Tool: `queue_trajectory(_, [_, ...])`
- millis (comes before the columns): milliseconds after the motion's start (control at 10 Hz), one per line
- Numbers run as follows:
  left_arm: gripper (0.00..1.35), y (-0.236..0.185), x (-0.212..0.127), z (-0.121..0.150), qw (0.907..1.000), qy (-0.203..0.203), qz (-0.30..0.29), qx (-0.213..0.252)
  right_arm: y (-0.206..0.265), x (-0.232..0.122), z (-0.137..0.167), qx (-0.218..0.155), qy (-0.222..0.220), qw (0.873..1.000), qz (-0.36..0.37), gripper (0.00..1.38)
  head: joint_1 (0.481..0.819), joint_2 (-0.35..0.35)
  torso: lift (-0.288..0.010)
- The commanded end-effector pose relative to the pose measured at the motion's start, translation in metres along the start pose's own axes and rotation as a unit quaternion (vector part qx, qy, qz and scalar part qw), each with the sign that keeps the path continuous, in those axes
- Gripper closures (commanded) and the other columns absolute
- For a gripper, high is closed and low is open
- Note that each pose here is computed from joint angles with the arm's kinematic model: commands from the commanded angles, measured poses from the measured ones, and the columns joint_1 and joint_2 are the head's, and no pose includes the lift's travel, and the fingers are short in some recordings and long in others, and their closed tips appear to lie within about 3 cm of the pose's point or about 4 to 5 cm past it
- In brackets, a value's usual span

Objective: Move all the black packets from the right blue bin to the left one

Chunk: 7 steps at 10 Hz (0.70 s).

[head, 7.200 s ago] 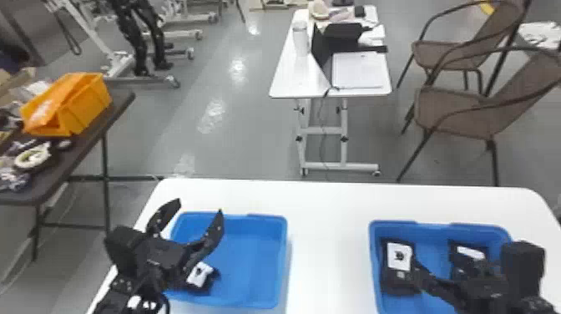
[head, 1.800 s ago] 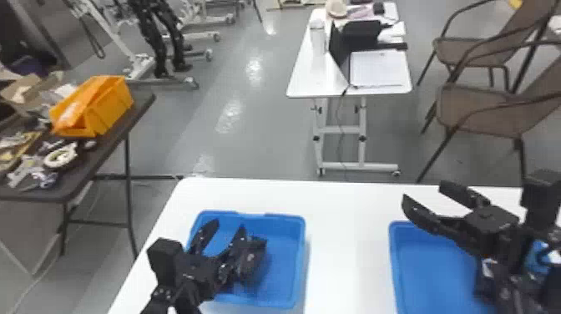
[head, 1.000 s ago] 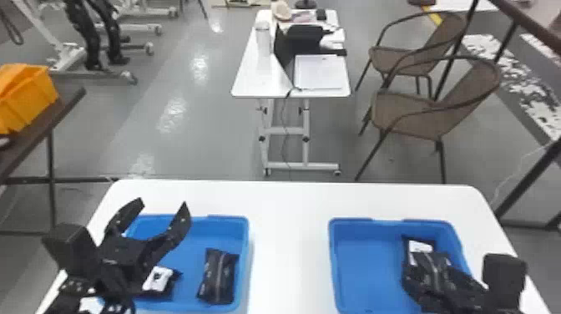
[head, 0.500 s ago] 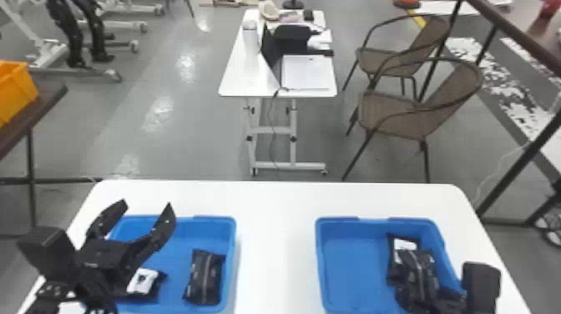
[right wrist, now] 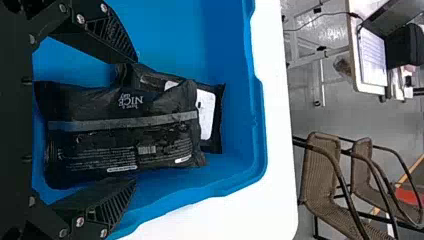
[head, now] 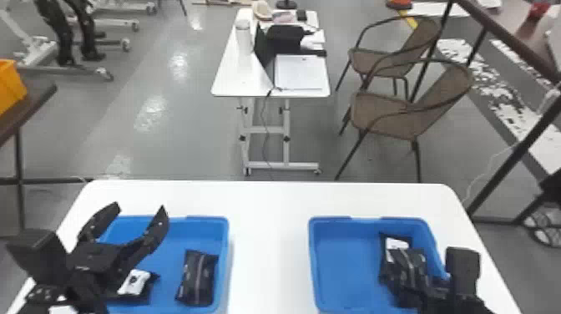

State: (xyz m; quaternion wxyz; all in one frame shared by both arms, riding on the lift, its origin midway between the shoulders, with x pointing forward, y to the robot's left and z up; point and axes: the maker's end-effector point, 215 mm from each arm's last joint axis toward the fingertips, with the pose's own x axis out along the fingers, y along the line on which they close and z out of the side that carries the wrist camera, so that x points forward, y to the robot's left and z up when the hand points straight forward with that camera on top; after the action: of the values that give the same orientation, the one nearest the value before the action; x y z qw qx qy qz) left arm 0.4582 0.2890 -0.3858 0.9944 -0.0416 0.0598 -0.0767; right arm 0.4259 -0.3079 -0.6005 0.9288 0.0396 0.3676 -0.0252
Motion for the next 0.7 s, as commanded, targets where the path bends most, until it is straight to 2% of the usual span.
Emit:
queue_trajectory(0, [0.18,0.0,0.0,0.0,1.0,-0.001,0.0,0.0,-0.001,0.002,-0.009,0.007,0.014,1.0,-0.008,0.19,0.695,-0.022,0.0])
queue_trajectory(200, [0.18,0.0,0.0,-0.001,1.0,0.001,0.001,0.001,-0.005,0.002,-0.026,0.017,0.04,0.999,-0.019,0.24,0.695,-0.028,0.0])
queue_trajectory(300, [0.18,0.0,0.0,-0.002,1.0,0.001,0.001,0.001,-0.004,0.004,-0.032,0.032,0.049,0.998,-0.018,0.58,0.695,-0.029,0.0])
queue_trajectory(400, [0.18,0.0,0.0,-0.003,1.0,0.003,0.001,0.001,-0.003,0.004,-0.034,0.044,0.049,0.998,-0.011,1.06,0.695,-0.03,0.0])
queue_trajectory(500, [0.18,-0.001,0.0,-0.005,1.0,0.004,0.0,-0.002,0.0,0.003,-0.03,0.052,0.041,0.998,-0.008,1.28,0.695,-0.027,0.0])
queue_trajectory(600, [0.18,-0.001,0.0,-0.005,1.0,0.003,0.0,-0.004,0.005,0.001,-0.027,0.063,0.033,0.997,0.0,1.29,0.695,-0.025,0.0])
